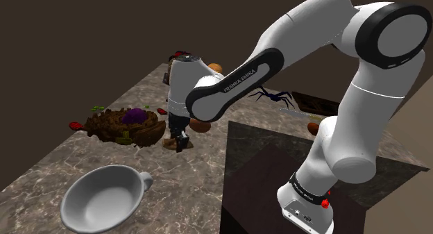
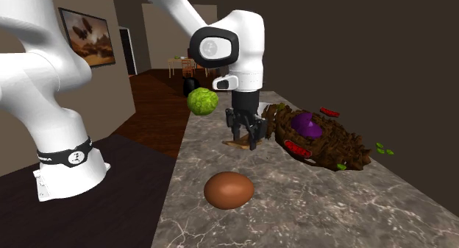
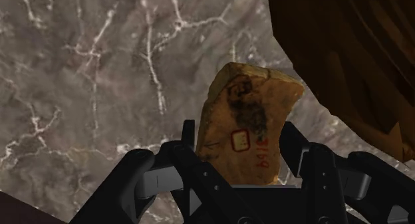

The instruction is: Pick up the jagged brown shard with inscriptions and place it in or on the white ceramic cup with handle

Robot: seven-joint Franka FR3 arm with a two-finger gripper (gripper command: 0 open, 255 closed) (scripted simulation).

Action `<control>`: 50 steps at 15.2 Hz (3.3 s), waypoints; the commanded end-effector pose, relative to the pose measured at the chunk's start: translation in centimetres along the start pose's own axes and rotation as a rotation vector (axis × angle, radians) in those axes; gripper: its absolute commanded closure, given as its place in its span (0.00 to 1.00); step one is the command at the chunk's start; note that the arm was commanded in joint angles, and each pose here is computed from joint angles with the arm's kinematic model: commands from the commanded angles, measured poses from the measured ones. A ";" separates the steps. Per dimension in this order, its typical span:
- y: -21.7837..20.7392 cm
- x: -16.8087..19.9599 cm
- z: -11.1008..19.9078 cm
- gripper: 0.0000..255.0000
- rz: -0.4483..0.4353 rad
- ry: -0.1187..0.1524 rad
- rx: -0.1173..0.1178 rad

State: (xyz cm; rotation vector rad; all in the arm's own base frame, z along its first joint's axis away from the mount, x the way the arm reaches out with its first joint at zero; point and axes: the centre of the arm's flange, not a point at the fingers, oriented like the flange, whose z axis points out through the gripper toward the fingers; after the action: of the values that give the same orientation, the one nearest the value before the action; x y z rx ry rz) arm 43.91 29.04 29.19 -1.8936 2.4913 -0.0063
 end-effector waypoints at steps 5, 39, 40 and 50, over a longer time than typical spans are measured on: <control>0.0 0.0 -3.3 1.00 0.000 0.000 0.000; 12.2 -23.2 -10.4 1.00 0.000 0.000 0.000; 12.2 -23.2 -9.9 1.00 0.000 0.000 0.000; 12.3 -23.2 -4.6 1.00 0.000 0.000 0.000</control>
State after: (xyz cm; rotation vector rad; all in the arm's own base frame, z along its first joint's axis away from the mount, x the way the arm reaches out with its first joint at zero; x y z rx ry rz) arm 38.21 54.62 34.37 -1.8941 2.4921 -0.0064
